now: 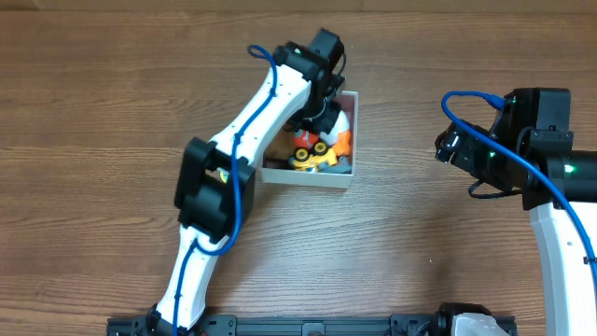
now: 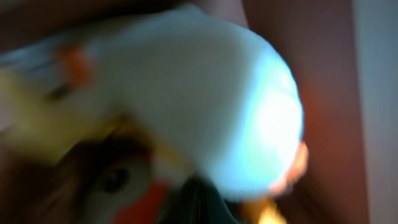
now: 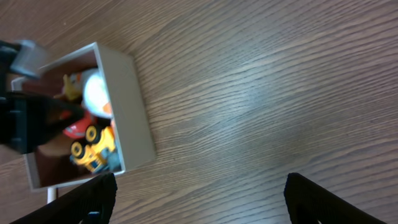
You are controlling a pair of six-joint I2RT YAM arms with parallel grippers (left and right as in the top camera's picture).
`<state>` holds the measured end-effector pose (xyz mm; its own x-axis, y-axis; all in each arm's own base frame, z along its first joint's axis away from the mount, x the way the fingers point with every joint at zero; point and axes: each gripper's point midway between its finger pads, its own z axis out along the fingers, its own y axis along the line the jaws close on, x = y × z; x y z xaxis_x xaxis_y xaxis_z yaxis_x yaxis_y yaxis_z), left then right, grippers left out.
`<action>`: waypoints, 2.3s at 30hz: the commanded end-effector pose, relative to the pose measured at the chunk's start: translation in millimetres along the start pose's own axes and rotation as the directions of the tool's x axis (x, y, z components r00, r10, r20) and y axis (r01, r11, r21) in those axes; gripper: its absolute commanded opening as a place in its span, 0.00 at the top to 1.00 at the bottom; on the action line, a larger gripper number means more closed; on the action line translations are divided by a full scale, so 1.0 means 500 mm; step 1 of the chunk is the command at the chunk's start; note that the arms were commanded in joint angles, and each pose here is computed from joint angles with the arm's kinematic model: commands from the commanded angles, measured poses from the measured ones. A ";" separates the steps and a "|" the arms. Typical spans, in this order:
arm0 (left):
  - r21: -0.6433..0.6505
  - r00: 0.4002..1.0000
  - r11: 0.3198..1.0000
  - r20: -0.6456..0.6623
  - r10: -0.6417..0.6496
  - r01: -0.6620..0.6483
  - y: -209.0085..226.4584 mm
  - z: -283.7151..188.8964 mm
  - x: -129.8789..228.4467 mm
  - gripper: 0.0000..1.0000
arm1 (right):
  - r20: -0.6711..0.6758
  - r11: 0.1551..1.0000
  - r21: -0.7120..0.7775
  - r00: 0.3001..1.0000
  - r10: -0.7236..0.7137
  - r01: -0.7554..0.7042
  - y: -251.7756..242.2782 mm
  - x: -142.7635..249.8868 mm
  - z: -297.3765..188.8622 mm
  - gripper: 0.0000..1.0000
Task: Pack container
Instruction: 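Place the red toy into the box with left gripper, then grasp the yellow cat-face rattle drum with left gripper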
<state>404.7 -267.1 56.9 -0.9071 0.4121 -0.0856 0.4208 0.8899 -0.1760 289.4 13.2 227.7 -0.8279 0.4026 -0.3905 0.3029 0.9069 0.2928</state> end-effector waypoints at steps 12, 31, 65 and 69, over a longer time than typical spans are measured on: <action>-0.020 0.986 1.000 0.169 0.015 -0.012 -0.031 -0.234 -0.017 0.57 | 0.018 1.000 0.006 1.000 -0.003 0.003 -0.002 -0.007 -0.007 0.11; -0.255 0.925 0.891 0.056 -0.376 0.377 0.257 -0.403 0.349 0.00 | -0.006 1.000 0.015 1.000 0.001 0.000 -0.006 0.005 -0.007 0.10; -0.164 0.978 0.966 -0.021 -0.206 0.200 0.306 0.068 0.390 0.67 | -0.006 1.000 0.015 1.000 0.001 -0.001 -0.006 0.005 -0.007 0.08; -0.169 0.978 0.965 -0.033 -0.208 0.200 0.307 0.063 0.391 0.95 | -0.006 1.000 0.015 1.000 0.001 -0.001 -0.006 0.005 -0.007 0.08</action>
<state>303.3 -52.5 -4.1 -0.9748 0.2085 -0.0797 0.2080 0.9780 0.0139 283.1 13.3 224.2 -0.8388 0.4033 -0.3657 0.3119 0.9065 0.2845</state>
